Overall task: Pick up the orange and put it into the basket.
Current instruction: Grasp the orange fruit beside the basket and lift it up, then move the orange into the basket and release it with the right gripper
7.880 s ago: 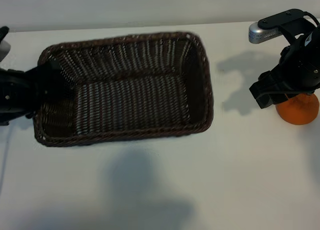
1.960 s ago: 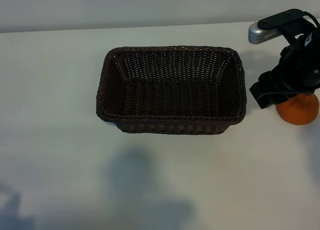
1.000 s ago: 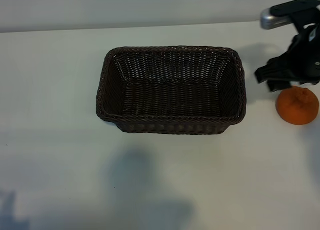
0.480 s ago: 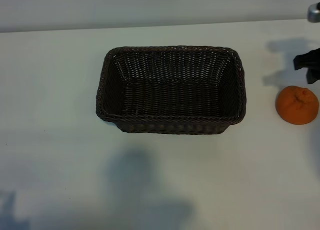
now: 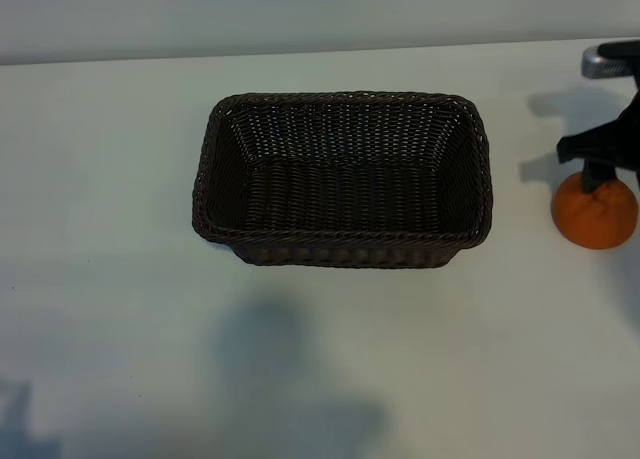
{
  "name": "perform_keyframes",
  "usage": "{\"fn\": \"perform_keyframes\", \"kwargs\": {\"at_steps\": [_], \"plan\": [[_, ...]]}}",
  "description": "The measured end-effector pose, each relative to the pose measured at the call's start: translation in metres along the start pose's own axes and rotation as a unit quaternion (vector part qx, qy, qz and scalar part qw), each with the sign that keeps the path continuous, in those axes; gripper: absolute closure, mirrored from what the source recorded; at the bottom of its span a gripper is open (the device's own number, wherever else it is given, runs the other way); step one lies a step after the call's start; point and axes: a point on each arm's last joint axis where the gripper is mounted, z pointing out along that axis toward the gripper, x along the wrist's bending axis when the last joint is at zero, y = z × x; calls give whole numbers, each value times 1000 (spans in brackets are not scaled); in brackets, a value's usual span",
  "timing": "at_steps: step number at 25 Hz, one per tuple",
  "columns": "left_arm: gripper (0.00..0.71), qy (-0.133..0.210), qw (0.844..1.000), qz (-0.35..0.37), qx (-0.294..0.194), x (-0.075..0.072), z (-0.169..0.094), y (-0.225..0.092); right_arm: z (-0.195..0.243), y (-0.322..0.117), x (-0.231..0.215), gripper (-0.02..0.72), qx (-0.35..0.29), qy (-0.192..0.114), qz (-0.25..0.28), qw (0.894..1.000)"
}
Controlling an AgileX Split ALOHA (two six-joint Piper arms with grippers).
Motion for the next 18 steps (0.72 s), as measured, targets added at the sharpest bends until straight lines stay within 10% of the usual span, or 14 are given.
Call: {"fn": "perform_keyframes", "kwargs": {"at_steps": [5,11,18], "plan": [[115,0,1000,0,0,0,0,0,19,-2,0,204,24,0,0,1000],[116,0,1000,0,0,0,0,0,18,-1,0,606,27,1,1,1000],[116,0,1000,0,0,0,0,0,2,2,1,610,38,2,1,999]]}}
